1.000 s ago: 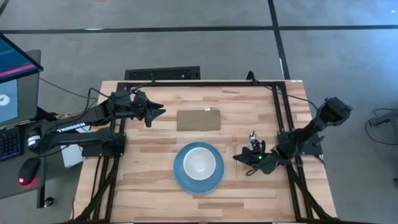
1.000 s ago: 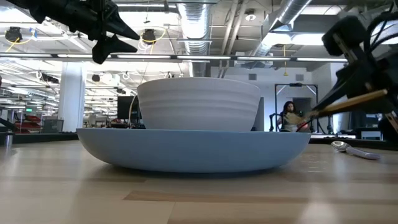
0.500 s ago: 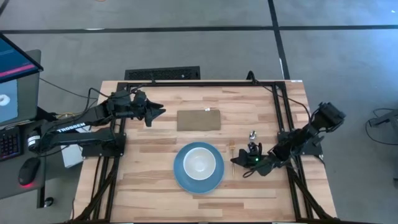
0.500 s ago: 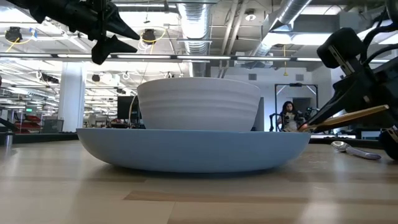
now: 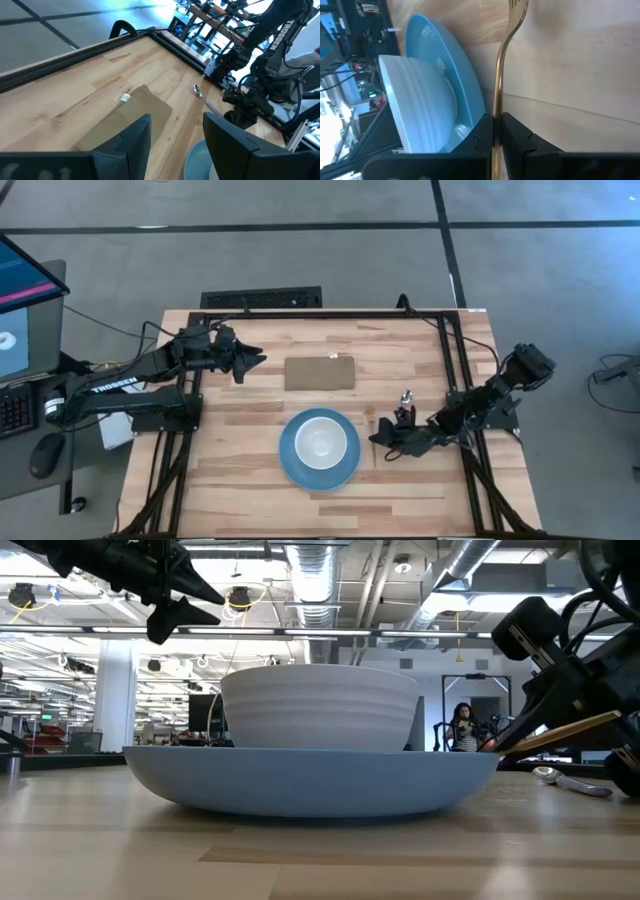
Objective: Set table place
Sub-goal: Move the gold fork to the right of the blue plate
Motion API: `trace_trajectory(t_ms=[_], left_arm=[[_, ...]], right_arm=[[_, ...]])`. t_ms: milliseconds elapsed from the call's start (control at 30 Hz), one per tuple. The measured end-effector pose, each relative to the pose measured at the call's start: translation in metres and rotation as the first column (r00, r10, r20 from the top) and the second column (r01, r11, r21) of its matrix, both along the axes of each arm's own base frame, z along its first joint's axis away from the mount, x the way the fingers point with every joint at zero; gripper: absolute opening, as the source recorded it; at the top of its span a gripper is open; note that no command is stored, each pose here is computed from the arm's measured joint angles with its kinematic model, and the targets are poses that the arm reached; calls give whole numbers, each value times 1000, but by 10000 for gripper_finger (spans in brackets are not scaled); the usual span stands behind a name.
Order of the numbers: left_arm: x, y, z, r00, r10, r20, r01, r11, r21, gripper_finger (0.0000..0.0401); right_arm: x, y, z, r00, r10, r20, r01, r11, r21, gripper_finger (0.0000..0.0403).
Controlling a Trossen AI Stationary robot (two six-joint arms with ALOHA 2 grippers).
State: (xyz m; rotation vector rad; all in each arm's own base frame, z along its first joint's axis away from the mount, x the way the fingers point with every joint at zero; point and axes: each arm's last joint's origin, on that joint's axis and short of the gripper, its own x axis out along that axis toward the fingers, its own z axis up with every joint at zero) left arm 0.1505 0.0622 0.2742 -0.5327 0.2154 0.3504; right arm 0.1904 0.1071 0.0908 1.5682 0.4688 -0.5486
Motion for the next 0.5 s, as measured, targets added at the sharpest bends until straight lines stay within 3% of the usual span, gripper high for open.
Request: trace_trajectory(t_ms=[133,333,500], left_arm=[[0,0,-1,1000,0,-6,0,1000,-2,169],[0,0,-1,1000,0,-6,0,1000,-2,169],[0,0,-1,1000,0,-5,0,1000,-2,169]], right_arm=[[3,1,1,1000,7,-25,-7,1000,2,43],[7,-1,2,999,-4,-48,5,1000,20,96],[7,0,2,998,30,-55,-29,999,21,104]])
